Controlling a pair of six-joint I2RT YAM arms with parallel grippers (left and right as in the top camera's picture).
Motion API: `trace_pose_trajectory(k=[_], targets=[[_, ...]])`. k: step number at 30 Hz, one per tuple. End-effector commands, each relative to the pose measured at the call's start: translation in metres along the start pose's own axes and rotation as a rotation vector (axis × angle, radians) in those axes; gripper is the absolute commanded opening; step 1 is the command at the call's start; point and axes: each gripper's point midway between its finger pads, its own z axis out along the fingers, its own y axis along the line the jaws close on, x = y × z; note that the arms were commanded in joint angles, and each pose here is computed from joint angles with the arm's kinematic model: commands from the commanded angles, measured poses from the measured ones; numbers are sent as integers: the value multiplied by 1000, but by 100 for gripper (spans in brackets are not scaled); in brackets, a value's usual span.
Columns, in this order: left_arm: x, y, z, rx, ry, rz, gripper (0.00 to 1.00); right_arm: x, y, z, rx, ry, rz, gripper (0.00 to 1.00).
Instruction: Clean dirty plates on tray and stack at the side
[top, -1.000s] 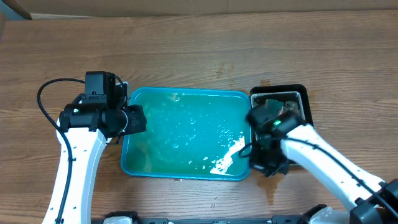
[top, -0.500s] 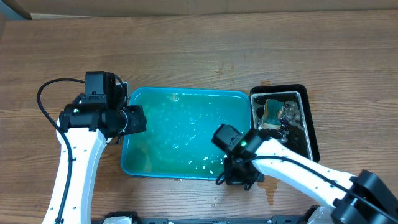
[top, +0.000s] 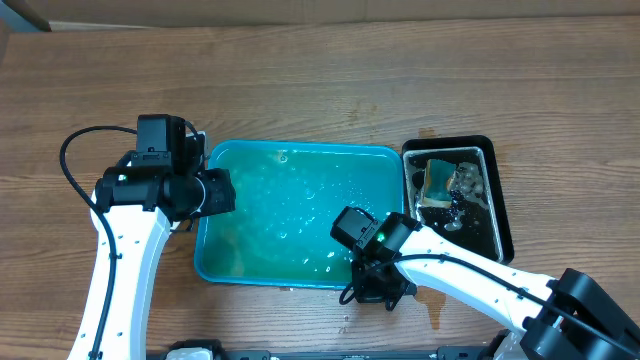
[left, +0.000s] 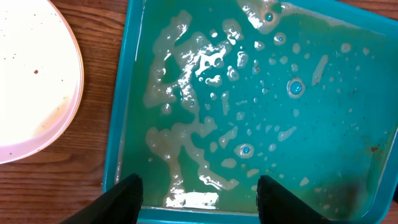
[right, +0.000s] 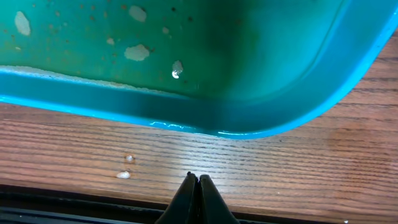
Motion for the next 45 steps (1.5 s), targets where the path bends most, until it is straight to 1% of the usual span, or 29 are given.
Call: trace_pose_trajectory(k=[1, 7, 23, 29, 40, 45], targets=[[-3, -3, -3, 11, -10, 21, 61, -2, 6, -2, -14, -7, -8, 4], [-3, -3, -3, 11, -9, 21, 61, -1, 6, -1, -17, -3, -8, 4], [-3, -3, -3, 11, -10, 21, 60, 1, 1, 22, -38, 1, -7, 4], [-3, -3, -3, 10, -10, 21, 60, 0, -2, 35, -6, 30, 15, 4], [-3, -3, -3, 10, -10, 21, 61, -11, -2, 34, 3, -21, 25, 4], [-2, -3, -3, 10, -7, 20, 60, -17, -7, 34, 24, -45, 62, 4]])
